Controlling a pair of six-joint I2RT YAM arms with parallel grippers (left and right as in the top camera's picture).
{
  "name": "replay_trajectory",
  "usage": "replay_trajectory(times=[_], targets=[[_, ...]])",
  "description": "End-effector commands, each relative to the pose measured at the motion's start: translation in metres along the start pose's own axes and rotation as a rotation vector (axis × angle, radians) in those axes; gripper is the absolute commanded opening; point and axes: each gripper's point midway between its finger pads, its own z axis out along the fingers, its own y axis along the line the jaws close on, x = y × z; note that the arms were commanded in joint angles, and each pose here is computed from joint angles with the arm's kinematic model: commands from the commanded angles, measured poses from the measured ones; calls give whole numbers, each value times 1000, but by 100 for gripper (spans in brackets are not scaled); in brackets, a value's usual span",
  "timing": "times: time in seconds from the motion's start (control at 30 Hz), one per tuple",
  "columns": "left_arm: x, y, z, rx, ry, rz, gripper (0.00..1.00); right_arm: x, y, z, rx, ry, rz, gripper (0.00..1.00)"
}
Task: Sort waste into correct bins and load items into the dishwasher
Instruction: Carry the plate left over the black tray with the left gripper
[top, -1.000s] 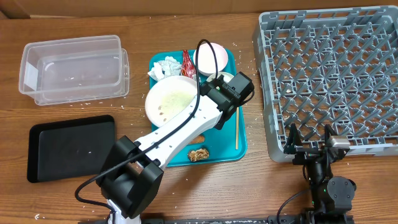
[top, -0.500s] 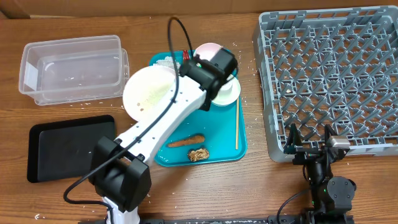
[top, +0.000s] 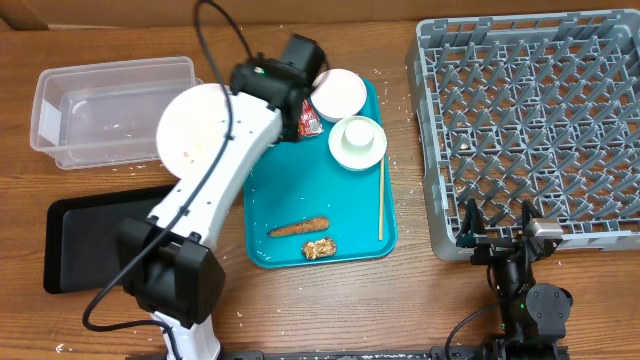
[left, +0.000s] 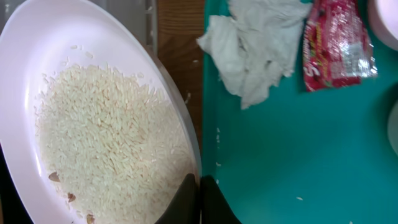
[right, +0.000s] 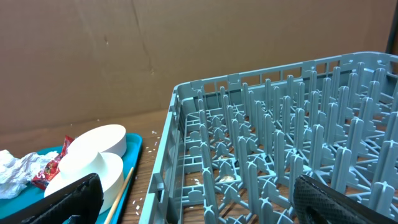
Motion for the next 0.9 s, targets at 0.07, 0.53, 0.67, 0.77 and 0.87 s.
replay_trajectory(times=[0.07, 0.53, 0.67, 0.77, 0.87], targets=[[-12, 33, 6, -2, 20, -97, 4, 2, -1, 0, 3, -4, -7, 100], [23, 135, 37, -107, 251, -554, 4, 2, -1, 0, 3, -4, -7, 100], [34, 156, 43, -98, 312, -649, 4, 2, -1, 0, 3, -5, -7, 100], [36, 164, 48, -57, 342, -708, 4, 2, -1, 0, 3, -4, -7, 100], [38, 170, 51, -19, 365, -755, 5, 2, -1, 0, 3, -4, -7, 100]])
